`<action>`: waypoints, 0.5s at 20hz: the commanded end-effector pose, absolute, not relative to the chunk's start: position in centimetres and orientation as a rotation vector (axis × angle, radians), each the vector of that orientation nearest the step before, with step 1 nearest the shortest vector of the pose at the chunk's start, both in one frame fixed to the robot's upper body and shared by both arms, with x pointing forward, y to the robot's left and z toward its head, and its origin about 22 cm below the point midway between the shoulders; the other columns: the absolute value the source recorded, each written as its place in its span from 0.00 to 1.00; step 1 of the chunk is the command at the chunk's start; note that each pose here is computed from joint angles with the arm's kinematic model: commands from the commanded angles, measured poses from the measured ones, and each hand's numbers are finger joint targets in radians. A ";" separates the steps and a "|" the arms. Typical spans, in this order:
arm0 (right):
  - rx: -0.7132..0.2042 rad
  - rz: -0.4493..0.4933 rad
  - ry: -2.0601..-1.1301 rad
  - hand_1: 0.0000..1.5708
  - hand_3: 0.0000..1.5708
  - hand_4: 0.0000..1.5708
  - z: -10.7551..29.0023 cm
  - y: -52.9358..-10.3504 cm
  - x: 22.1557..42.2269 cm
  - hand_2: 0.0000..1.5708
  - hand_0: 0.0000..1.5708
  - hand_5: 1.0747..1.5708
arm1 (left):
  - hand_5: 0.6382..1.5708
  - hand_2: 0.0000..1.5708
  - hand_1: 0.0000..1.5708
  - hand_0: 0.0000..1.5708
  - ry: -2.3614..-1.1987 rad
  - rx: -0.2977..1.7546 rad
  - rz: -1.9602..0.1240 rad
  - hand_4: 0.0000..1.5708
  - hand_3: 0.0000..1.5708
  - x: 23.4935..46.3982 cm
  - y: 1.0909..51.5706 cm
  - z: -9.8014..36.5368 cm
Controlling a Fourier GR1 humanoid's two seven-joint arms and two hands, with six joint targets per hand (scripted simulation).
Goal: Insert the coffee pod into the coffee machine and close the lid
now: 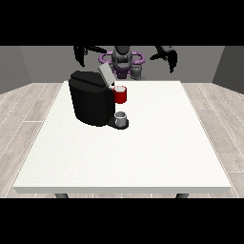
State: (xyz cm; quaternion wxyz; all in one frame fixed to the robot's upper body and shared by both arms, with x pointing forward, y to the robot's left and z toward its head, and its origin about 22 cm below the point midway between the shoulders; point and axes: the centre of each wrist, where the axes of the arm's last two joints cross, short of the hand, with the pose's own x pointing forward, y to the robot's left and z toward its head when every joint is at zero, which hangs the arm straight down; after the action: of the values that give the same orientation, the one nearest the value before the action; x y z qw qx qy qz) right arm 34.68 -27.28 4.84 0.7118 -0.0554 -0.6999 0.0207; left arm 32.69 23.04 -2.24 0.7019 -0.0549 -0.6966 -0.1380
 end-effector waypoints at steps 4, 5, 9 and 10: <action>-0.065 0.000 -1.502 0.00 0.00 0.11 6.0 -28.4 36.1 0.00 0.00 1.00 | 1.00 0.00 0.00 0.00 -1.591 -0.134 -0.288 0.24 0.00 31.4 24.7 0.5; -0.041 0.009 -1.509 0.00 0.00 0.09 5.6 -26.2 36.4 0.00 0.00 1.00 | 1.00 0.00 0.00 0.00 -1.623 -0.108 -0.311 0.22 0.00 30.4 23.9 -0.9; -0.067 0.055 -1.506 0.00 0.00 0.00 5.8 -26.6 37.2 0.00 0.00 1.00 | 1.00 0.00 0.00 0.00 -1.651 -0.106 -0.301 0.23 0.00 29.9 23.6 0.8; -0.041 0.079 -1.509 0.00 0.00 0.00 4.9 -24.1 36.4 0.00 0.00 1.00 | 1.00 0.00 0.00 0.00 -1.631 -0.059 -0.261 0.24 0.00 29.2 25.5 -0.4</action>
State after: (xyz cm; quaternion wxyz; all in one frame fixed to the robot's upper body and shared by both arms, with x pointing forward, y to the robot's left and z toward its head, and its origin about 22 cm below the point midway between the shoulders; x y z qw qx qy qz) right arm 36.61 -26.16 5.64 0.7249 -0.0274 -0.6881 0.0181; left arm 30.59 24.33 0.00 0.6770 -0.0445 -0.7230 -0.1303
